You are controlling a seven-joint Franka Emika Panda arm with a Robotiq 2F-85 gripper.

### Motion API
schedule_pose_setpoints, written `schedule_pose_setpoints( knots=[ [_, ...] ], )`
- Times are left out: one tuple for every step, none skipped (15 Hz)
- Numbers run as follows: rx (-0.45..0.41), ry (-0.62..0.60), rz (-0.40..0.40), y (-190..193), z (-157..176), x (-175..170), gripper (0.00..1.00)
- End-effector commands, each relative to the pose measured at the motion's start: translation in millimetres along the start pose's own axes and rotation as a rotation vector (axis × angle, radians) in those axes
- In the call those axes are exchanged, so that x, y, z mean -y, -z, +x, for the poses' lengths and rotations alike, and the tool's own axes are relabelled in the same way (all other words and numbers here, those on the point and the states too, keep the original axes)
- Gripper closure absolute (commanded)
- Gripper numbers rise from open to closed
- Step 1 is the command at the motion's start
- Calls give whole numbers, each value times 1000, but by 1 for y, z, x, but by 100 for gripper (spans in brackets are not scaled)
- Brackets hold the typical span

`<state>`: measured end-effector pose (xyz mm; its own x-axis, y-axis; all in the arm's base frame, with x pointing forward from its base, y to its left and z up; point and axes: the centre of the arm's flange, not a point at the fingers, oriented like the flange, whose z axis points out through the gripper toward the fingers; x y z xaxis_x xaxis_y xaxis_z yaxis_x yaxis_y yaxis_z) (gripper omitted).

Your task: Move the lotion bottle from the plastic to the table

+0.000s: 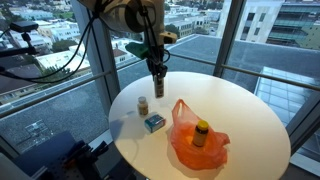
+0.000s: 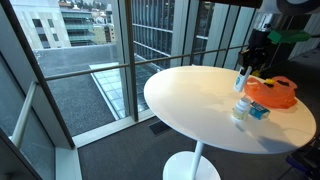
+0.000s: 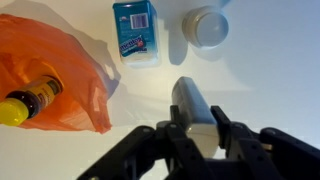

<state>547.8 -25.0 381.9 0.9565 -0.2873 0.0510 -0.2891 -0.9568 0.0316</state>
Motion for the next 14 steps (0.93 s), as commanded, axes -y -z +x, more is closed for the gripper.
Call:
schedule_pose_setpoints(
  knots=[
    [44,16,-9,-15,21,7,89],
    [54,18,-11,-22,24,8,89],
    [60,22,-8,-27,25,9,89],
    [65,28,-5,-33,27,10,89],
    [72,34,-5,-38,28,11,89],
    [78,40,-8,-43,29,13,89],
    [81,43,-14,-48,30,15,89],
    [83,46,-19,-52,30,17,89],
    [85,47,-24,-56,30,19,89],
    [84,47,-30,-60,30,21,89],
    [87,50,-33,-63,30,23,89],
    [87,52,-34,-66,31,25,89],
    [87,57,-35,-69,31,27,89],
    [85,59,-38,-72,30,28,89]
  ],
)
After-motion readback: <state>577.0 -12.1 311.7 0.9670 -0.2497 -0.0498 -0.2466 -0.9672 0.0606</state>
